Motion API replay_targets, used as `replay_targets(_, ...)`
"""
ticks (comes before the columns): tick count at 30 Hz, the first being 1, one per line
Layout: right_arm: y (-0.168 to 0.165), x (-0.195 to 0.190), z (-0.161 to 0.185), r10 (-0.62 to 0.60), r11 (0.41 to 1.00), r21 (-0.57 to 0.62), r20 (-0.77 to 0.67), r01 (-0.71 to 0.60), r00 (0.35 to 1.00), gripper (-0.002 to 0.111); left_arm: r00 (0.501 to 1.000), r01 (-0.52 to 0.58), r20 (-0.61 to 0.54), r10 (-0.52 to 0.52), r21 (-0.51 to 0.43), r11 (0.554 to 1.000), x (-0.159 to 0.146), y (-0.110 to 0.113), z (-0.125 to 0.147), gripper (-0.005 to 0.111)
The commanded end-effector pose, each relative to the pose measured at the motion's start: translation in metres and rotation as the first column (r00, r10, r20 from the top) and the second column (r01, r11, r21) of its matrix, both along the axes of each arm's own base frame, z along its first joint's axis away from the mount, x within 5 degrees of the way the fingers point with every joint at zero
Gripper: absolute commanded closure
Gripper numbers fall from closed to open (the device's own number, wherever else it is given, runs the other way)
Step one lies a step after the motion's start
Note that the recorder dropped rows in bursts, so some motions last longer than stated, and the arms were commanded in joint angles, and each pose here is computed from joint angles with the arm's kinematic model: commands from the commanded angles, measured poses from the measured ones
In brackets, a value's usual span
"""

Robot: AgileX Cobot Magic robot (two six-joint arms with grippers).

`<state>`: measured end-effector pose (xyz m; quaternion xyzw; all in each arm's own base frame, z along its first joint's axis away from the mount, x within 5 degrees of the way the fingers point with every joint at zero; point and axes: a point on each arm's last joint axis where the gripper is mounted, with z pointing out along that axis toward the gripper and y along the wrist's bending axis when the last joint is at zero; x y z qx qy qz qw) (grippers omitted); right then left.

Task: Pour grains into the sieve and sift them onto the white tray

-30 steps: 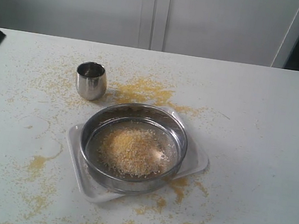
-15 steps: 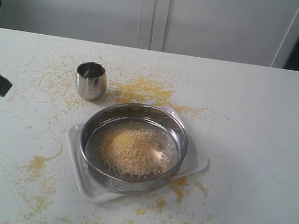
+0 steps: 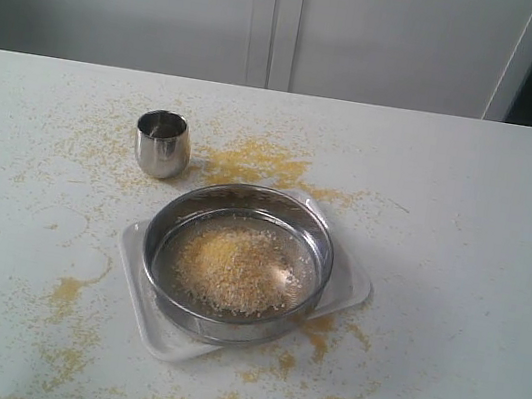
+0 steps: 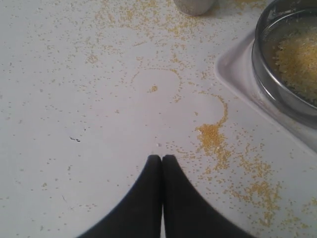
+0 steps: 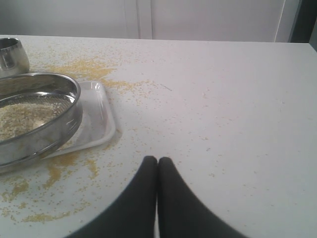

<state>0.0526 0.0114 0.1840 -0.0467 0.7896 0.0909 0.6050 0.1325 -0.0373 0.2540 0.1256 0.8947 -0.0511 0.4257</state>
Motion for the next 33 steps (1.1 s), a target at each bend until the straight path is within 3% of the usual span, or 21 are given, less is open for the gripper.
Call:
replay_targets(1, 0.0, 0.0, -0.001, -0.005, 1.0, 0.007, 0.005, 0.005, 1.0, 0.108, 1.0, -0.014, 0.004, 0.014, -0.03, 0.999, -0.002, 0.0, -0.001, 0.107)
replay_targets(5, 0.0, 0.0, -0.001, -0.005, 1.0, 0.007, 0.005, 0.005, 1.0, 0.108, 0.998, -0.061, -0.027, 0.059, -0.077, 0.995, -0.003, 0.0, -0.001, 0.107)
replay_targets(15, 0.0, 0.0, -0.001, -0.005, 1.0, 0.007, 0.005, 0.005, 1.0, 0.108, 0.952, -0.068, -0.294, 0.083, 0.06, 0.996, 0.012, -0.001, -0.004, 0.107)
replay_targets(23, 0.0, 0.001, 0.003, -0.006, 1.0, 0.015, 0.048, 0.006, 0.999, 0.108, 0.952, -0.068, -0.294, 0.081, 0.056, 0.996, 0.014, -0.002, -0.005, 0.107)
replay_targets(28, 0.0, 0.003, 0.023, -0.061, 0.964, 0.266, 0.213, 0.002, 0.975, 0.108, 0.953, -0.068, -0.292, 0.081, 0.055, 0.996, 0.014, -0.002, -0.005, 0.107)
replay_targets(30, -0.002, 0.002, 0.037, -0.088, 0.951, 0.308, 0.354, -0.028, 0.931, 0.108, 0.953, -0.068, -0.292, 0.081, 0.055, 0.996, 0.014, -0.002, -0.005, 0.107)
replay_targets(32, -0.002, 0.0, 0.043, -0.118, 0.906, 0.418, 0.387, -0.06, 0.915, 0.108, 0.953, -0.068, -0.292, 0.081, 0.055, 0.996, 0.014, -0.002, -0.005, 0.107)
replay_targets(33, -0.003, -0.001, 0.05, -0.142, 0.857, 0.505, 0.422, -0.102, 0.895, 0.108, 0.953, -0.068, -0.292, 0.081, 0.055, 0.996, 0.014, -0.002, -0.005, 0.107)
